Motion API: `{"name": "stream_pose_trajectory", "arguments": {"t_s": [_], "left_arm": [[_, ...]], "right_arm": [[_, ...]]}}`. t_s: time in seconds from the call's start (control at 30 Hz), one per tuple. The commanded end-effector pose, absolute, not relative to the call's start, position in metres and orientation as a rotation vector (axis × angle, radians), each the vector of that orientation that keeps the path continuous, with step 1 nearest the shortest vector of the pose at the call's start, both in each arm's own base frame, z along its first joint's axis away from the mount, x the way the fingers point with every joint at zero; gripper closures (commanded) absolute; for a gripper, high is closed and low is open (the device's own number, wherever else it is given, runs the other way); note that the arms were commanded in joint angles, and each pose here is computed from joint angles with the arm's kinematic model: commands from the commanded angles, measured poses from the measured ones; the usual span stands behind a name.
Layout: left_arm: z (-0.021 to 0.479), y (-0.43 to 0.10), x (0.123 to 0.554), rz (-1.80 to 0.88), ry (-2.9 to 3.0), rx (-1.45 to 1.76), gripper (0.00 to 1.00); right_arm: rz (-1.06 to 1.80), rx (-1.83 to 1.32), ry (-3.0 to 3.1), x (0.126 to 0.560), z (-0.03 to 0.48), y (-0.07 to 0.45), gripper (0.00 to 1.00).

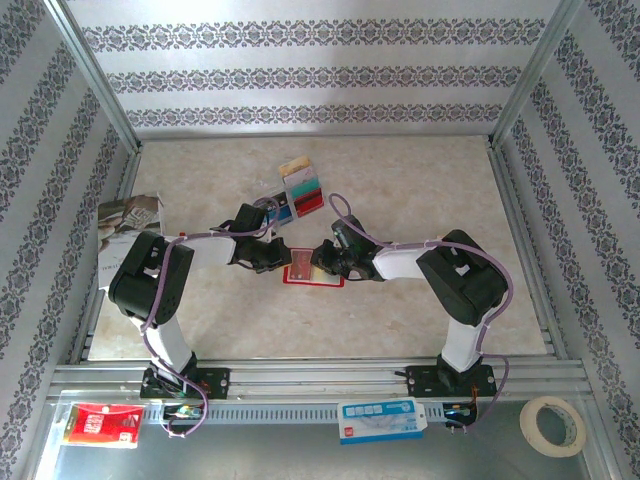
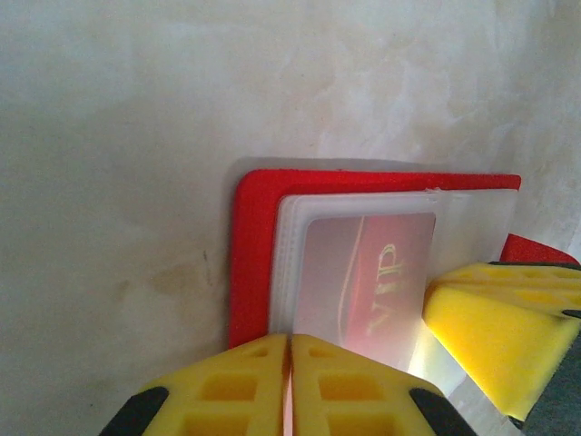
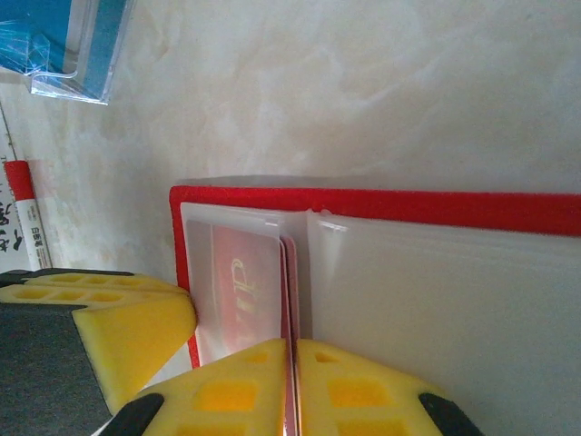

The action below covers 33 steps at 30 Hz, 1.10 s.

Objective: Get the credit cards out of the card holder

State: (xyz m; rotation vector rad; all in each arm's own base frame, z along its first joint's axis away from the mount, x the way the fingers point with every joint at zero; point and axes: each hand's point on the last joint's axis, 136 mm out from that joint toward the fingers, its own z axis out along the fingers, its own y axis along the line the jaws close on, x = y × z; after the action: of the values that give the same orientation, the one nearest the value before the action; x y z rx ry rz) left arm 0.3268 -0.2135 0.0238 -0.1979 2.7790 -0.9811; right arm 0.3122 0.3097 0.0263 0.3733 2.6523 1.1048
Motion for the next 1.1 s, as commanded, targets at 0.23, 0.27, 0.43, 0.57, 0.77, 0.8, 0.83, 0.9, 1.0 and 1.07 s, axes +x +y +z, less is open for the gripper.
{"name": "stream_pose_trajectory", "arguments": {"t_s": [0.23,0.27,0.43,0.57,0.77,0.8,0.83,0.9,1.0,1.07], "left_arm": [[0.001,-0.204,0.311,-0.857,2.886,-0.204,0.91],[0.002,-0.205,0.312,-0.86,2.885,-0.204,0.91],[0.002,-0.207,0.311,-0.868,2.886,-0.198,0.91],[0.002,-0.207,0.312,-0.871,2.886,-0.196,0.91],[0.001,-0.208,0.312,-0.874,2.886,-0.195,0.91],[0.001,-0.208,0.311,-0.875,2.887,-0.194,0.91],[0.001,-0.208,0.312,-0.878,2.887,-0.194,0.91],[0.002,-0.209,0.312,-0.88,2.886,-0.192,0.91],[0.002,-0.209,0.312,-0.88,2.886,-0.193,0.91],[0.002,-0.208,0.312,-0.879,2.885,-0.194,0.91]], "right_arm": [[1.055,0.351,2.697,0.31,0.018,0.311,0.89],[1.062,0.344,2.7,0.31,0.018,0.312,0.89],[1.123,0.303,2.696,0.309,0.022,0.322,0.87],[1.14,0.29,2.692,0.309,0.023,0.324,0.86],[1.172,0.269,2.677,0.31,0.027,0.326,0.86],[1.177,0.263,2.675,0.31,0.028,0.327,0.85],[1.184,0.257,2.67,0.311,0.029,0.328,0.85],[1.19,0.252,2.667,0.311,0.03,0.328,0.85],[1.191,0.253,2.669,0.311,0.029,0.328,0.85],[1.188,0.255,2.668,0.311,0.029,0.327,0.86]]}}
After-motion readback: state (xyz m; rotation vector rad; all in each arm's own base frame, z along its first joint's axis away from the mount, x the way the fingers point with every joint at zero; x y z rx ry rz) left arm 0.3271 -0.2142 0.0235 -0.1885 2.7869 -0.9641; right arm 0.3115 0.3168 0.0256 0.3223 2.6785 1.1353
